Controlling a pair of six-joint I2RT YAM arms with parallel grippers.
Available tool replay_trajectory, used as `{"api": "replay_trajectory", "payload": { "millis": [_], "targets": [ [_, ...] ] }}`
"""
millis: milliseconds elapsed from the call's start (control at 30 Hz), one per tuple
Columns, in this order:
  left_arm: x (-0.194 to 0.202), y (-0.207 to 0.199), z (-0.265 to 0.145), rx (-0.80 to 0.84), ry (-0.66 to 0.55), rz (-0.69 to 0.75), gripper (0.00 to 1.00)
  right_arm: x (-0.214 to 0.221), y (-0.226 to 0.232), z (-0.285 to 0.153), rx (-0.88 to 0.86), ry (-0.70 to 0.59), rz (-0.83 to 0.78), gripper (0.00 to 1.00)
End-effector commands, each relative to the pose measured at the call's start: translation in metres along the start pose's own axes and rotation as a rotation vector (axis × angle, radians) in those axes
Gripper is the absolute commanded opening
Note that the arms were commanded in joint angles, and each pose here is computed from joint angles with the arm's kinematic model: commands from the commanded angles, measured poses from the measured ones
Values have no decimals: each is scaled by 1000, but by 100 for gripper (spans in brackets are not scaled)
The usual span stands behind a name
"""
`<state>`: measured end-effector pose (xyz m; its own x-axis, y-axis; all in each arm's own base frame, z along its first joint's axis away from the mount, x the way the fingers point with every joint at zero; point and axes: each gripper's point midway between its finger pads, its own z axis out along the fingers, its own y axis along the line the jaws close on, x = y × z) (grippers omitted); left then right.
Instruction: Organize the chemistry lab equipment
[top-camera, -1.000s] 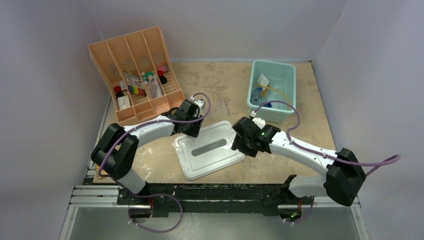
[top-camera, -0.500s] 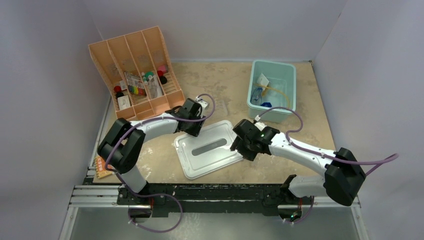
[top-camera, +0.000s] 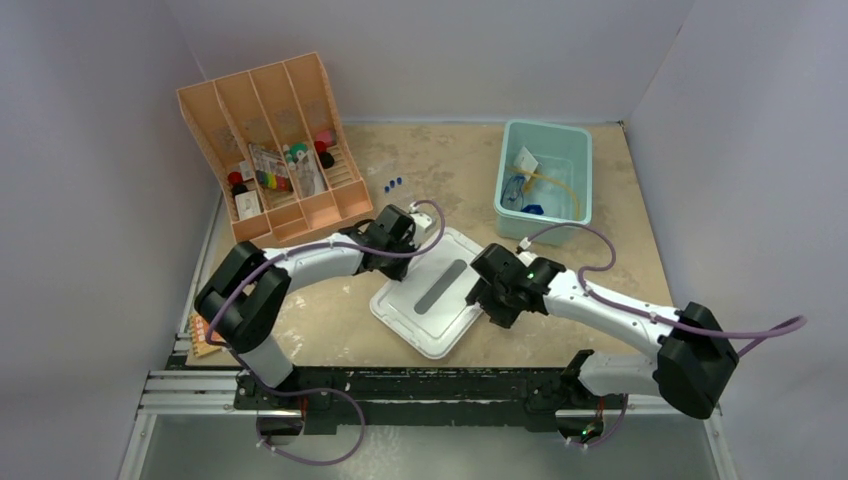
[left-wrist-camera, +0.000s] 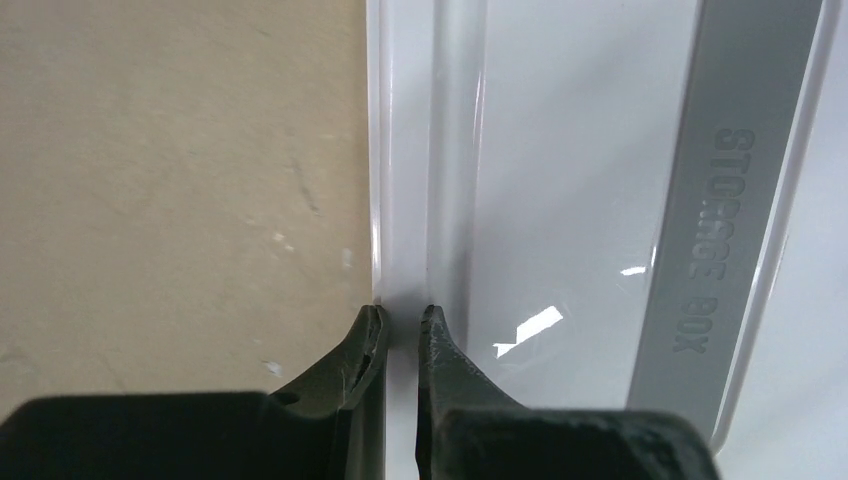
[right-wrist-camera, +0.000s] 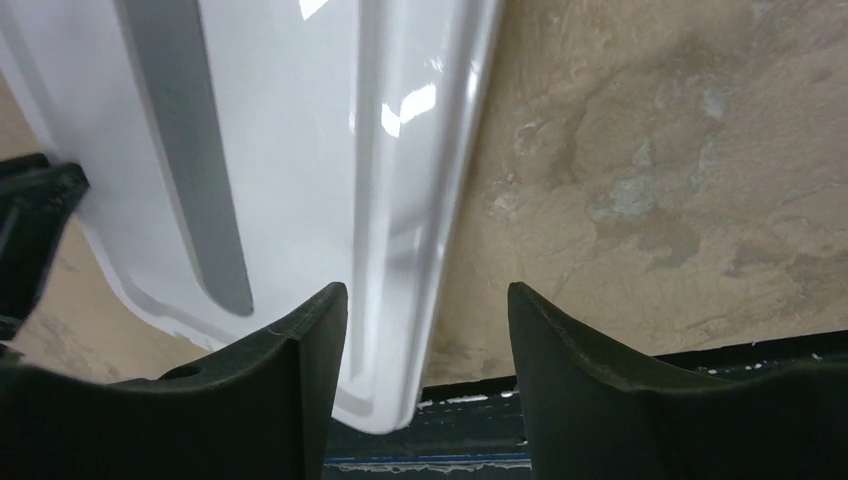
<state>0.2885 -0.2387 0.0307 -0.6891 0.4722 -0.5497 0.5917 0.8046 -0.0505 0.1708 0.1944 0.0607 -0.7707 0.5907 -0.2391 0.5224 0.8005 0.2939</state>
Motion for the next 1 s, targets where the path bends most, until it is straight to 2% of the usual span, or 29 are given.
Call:
{"api": "replay_trajectory", "payload": {
  "millis": [0,133,267,533,700,967],
  "targets": [
    [9,-36,-20,115,19,76,0,-14,-19,-9,48,-75,83,62],
    [5,-39,-28,119,5,62,0,-16,-17,-12,38,-83,66,63],
    [-20,-41,-45,115,-64,40,0,-21,-8,-19,25,-96,29,64],
    [-73,-40,-96,93,-241,-2,0,-52,30,-72,-101,-189,-30,68],
    [-108,-37,-130,70,-344,-46,0,-84,54,-121,-181,-294,-79,69],
    [-189,-38,-164,64,-558,-257,0,-162,76,-172,-193,-467,-214,70]
  ]
}}
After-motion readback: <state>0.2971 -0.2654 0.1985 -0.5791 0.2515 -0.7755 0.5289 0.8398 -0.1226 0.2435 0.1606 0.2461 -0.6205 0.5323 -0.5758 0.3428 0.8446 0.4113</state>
